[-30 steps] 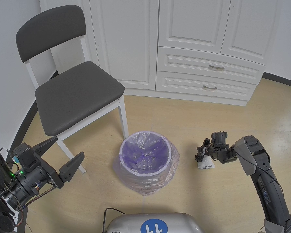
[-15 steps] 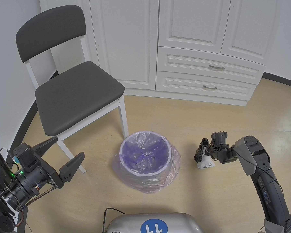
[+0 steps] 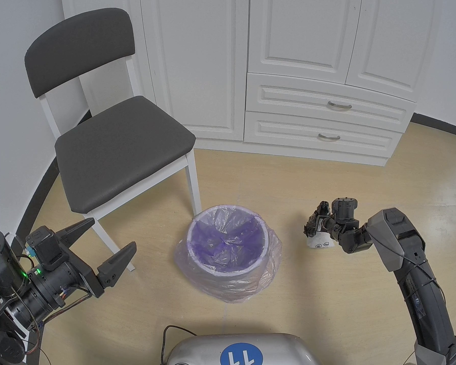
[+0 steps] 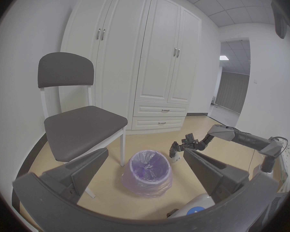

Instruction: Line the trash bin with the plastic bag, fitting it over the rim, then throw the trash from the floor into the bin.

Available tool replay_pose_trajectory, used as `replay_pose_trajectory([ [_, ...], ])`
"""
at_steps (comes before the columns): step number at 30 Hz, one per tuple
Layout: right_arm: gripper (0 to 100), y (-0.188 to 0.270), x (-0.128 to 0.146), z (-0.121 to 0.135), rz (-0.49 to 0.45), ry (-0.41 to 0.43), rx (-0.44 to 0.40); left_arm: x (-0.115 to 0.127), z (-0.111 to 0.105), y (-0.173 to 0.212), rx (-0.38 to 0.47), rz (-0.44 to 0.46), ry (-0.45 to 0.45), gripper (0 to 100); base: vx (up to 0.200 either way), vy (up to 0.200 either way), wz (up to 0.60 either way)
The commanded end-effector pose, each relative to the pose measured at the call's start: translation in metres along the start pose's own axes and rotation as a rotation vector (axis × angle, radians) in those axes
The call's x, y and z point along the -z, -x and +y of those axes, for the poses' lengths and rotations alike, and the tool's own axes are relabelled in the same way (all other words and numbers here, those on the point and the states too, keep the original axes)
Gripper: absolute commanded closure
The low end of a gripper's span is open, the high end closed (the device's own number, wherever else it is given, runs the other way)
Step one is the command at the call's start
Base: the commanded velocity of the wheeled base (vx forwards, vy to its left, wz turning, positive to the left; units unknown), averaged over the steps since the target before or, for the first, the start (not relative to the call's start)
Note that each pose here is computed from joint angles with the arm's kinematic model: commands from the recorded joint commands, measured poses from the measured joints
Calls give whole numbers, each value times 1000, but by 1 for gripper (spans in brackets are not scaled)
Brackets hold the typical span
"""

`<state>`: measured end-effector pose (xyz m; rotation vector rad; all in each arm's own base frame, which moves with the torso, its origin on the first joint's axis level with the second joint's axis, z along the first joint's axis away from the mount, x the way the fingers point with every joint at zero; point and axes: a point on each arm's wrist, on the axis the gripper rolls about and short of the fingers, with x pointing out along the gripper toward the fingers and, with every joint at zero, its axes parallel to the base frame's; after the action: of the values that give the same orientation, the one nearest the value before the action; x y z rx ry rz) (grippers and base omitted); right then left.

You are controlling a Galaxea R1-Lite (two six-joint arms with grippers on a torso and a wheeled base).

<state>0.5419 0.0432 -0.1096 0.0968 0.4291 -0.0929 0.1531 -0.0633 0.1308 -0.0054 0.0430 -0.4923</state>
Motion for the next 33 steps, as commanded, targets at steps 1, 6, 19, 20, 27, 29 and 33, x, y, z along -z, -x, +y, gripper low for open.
replay_pose_trajectory([
  [1, 100, 51, -58, 4, -1, 32, -12, 3, 0, 3, 0, 15, 0, 0, 0, 0, 0],
  [6, 100, 117, -103, -2, 44, 140, -3, 2, 0, 4, -2, 9, -30, 0, 0, 0, 0],
  [19, 100, 308, -157, 69, 1, 279, -231, 1, 0, 4, -19, -5, -47, 0, 0, 0, 0],
  [20, 100, 316, -156, 74, -3, 284, -252, 1, 0, 4, -19, -6, -47, 0, 0, 0, 0],
  [27, 100, 358, -127, 136, 33, 255, -464, -1, 0, 6, -21, -17, -79, 0, 0, 0, 0],
  [29, 100, 348, -111, 158, 49, 194, -505, -1, 0, 7, -22, -16, -85, 0, 0, 0, 0],
  [33, 100, 309, -82, 183, -6, 107, -543, -1, -1, 6, -19, -10, -84, 0, 0, 0, 0],
])
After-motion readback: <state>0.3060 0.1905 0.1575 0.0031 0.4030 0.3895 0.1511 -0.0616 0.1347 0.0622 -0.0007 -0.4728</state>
